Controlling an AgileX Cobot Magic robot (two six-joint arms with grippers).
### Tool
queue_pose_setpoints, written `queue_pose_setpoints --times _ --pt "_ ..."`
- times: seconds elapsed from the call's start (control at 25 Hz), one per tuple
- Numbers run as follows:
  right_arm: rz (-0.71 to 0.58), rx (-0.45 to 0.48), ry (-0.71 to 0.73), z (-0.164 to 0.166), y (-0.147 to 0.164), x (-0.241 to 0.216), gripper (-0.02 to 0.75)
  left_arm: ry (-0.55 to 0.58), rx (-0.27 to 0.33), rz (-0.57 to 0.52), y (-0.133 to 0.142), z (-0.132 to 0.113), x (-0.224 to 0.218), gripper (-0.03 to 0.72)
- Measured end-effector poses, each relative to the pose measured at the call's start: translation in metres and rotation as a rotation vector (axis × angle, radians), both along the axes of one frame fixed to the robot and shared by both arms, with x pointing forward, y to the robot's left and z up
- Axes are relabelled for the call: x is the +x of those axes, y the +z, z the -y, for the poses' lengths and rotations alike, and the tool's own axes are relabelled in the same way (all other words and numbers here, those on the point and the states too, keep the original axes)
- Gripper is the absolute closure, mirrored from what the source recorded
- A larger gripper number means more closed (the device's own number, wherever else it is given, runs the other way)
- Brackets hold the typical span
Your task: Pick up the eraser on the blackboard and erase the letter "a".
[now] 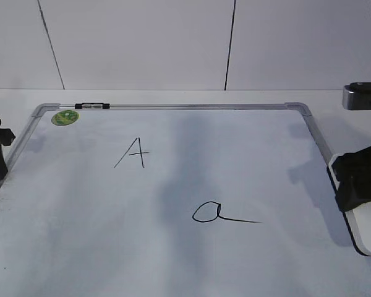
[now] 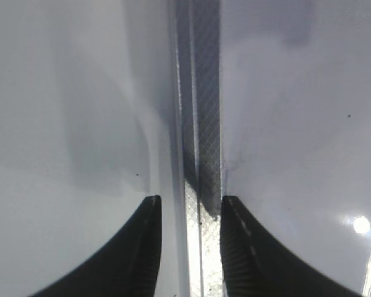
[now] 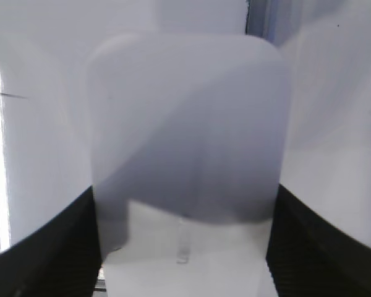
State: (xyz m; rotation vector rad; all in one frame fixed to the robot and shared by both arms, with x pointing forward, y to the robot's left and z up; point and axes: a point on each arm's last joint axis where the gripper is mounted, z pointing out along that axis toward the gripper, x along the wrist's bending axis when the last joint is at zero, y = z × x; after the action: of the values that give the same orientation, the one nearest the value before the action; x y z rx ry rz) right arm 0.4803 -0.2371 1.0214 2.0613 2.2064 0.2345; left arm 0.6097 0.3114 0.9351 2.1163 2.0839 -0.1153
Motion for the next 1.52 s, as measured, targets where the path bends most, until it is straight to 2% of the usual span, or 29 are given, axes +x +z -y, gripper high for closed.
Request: queue_pose_setpoints --times 0.2,0.8,1.28,1.52 --pt "0.000 0.000 0.000 0.0000 0.0000 0.0000 0.164 0.000 0.000 -0.005 -0.0017 0.0000 0.0002 0.458" --pt "0.001 0.000 0.000 0.0000 0.0000 0.0001 0.164 0.001 -0.003 -0.015 -0.0058 0.0001 0.0006 0.619" --pt "0.002 -0.002 0.003 0.0001 0.0000 0.0002 0.164 0.004 -0.006 -0.015 -0.0057 0.0004 0.0006 0.642" --pt "0.000 0.006 0.075 -0.0018 0.0001 -0.0003 0.164 0.005 -0.008 -0.015 -0.0057 0.0006 0.0006 0.642"
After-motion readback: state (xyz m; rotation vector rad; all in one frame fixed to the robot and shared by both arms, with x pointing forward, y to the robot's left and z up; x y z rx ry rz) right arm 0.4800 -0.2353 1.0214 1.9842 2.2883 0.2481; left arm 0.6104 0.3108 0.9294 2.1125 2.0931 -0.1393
